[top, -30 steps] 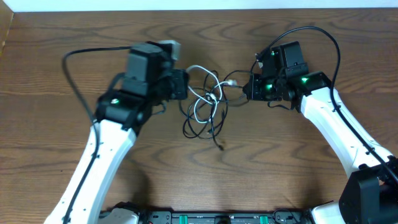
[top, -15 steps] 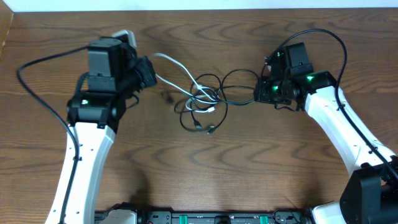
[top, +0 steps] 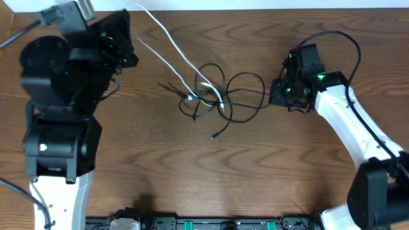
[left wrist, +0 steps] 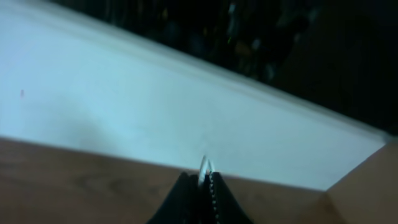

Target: Untangle cables

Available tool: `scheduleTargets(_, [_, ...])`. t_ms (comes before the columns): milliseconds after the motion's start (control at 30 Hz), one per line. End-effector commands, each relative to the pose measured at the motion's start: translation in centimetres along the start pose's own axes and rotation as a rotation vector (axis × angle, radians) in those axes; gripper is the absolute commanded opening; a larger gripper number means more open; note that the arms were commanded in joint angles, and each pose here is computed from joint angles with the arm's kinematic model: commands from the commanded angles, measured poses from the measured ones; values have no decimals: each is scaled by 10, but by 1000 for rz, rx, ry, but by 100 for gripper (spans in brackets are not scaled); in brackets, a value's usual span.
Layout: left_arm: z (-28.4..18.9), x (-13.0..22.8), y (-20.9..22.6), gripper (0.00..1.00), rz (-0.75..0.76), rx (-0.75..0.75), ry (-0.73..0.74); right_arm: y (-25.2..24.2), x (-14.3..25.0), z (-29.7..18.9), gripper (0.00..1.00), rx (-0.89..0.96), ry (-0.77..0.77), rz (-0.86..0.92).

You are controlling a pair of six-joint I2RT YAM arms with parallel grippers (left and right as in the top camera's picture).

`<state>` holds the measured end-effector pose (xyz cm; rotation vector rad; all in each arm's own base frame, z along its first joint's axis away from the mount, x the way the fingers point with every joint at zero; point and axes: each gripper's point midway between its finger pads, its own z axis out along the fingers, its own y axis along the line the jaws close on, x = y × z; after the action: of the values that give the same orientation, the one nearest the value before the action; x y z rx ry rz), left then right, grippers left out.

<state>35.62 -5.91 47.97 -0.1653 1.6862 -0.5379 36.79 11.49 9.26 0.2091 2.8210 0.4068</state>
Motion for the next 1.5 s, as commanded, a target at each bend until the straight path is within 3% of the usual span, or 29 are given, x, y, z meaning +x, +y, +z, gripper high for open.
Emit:
scheduleTargets(0, [-11,-27,-11,8,3,20,-72,-10,0,12,1,37,26,15])
scheduleTargets(400, [-31,-63,-32,8,-22,72,-169,-21,11,43,1,71,105,30])
scheduleTargets(600, [-21,-33,-21,8,-71,39,-42,-19,9,43,2,62,99,13])
scheduleTargets(900, [19,70,16,8,-158,-64,369,3,6,37,57,-53,109,-72])
scheduleTargets(1000, [31,97,18,8,-172,-36,483,20,0,28,64,-125,109,-127])
scheduleTargets(1233, [49,142,16,8,-98,85,665,50,-18,-5,66,-226,97,-226])
scheduleTargets(1467, [62,122,-3,7,-54,211,578,86,-21,-31,71,-417,89,-334])
